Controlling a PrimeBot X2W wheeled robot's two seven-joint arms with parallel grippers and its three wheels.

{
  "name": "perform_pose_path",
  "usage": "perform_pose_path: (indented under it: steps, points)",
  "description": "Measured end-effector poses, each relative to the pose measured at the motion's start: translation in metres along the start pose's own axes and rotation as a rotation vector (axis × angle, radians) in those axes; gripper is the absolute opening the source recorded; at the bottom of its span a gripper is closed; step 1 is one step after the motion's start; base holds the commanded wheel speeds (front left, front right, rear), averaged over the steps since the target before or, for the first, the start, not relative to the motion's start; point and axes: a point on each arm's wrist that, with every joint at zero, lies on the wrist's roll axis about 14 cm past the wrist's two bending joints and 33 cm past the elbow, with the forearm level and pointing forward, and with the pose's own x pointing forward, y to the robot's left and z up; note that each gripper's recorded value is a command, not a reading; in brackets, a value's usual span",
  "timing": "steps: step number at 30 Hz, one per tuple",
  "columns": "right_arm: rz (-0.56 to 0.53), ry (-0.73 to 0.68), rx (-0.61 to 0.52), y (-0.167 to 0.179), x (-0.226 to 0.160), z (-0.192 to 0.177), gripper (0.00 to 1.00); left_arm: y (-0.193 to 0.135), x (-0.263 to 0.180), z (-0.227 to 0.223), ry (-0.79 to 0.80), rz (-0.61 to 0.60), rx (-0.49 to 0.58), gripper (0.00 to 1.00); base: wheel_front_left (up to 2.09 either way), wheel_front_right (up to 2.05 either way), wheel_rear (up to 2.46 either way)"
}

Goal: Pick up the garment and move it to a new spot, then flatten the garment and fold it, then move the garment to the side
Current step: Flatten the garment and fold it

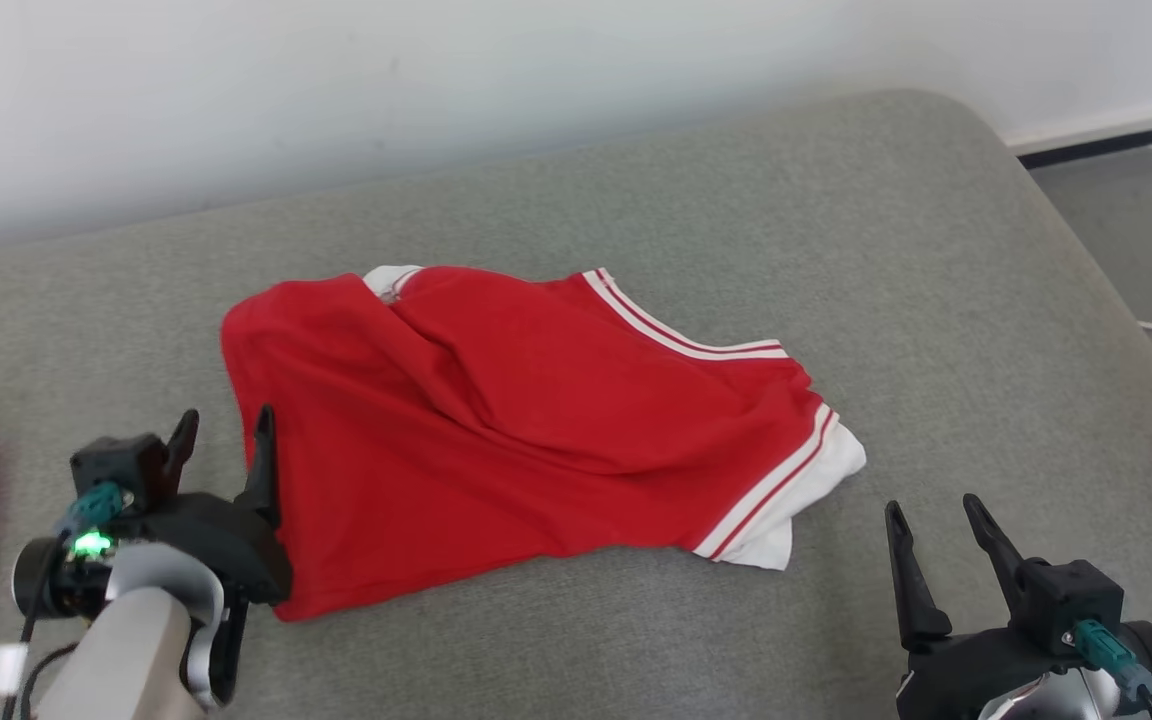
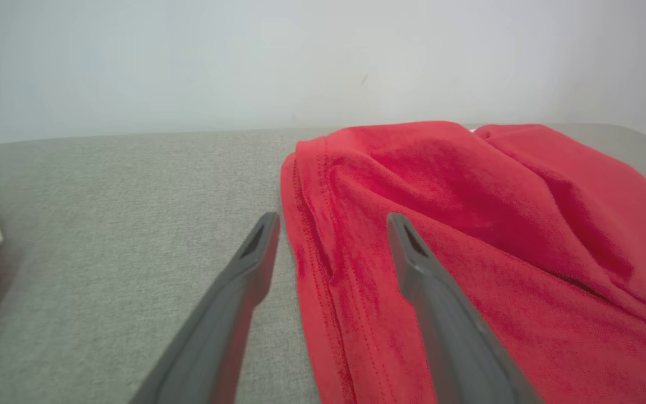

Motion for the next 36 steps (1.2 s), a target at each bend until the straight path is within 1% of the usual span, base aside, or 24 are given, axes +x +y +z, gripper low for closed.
perform_pose_path:
  steps: [1, 5, 9, 12, 17, 21, 30, 34, 36]
  points:
    - [0.007, -0.002, 0.000, 0.002, 0.000, 0.001, 1.00, 0.001, -0.007, 0.002, -0.015, 0.004, -0.015, 1.00, 0.00, 0.00, 0.00]
    - [0.039, -0.016, 0.000, 0.013, 0.001, 0.006, 1.00, 0.013, -0.036, 0.037, -0.163, 0.054, -0.064, 1.00, 0.00, 0.00, 0.00]
    - [0.072, -0.019, -0.012, 0.023, 0.004, 0.008, 1.00, 0.017, -0.079, 0.043, -0.236, 0.100, -0.088, 1.00, 0.00, 0.00, 0.00]
    - [0.083, -0.023, -0.016, 0.027, 0.004, 0.010, 1.00, 0.017, -0.108, 0.049, -0.283, 0.116, -0.076, 1.00, 0.00, 0.00, 0.00]
    - [0.104, -0.028, -0.013, 0.033, 0.004, 0.011, 1.00, 0.021, -0.152, 0.052, -0.331, 0.156, -0.083, 1.00, 0.00, 0.00, 0.00]
    - [0.109, -0.022, -0.012, 0.035, 0.001, 0.008, 1.00, 0.022, -0.178, 0.041, -0.318, 0.172, -0.070, 1.00, 0.00, 0.00, 0.00]
    - [0.112, -0.025, -0.030, 0.036, 0.005, 0.011, 1.00, 0.023, -0.202, 0.032, -0.313, 0.195, -0.076, 1.00, 0.00, 0.00, 0.00]
    - [0.097, -0.018, -0.054, 0.030, 0.019, 0.021, 1.00, 0.024, -0.202, 0.029, -0.303, 0.197, -0.079, 1.00, 0.00, 0.00, 0.00]
    - [0.083, 0.016, -0.062, 0.025, 0.030, 0.023, 1.00, 0.023, -0.198, 0.027, -0.297, 0.193, -0.080, 1.00, 0.00, 0.00, 0.00]
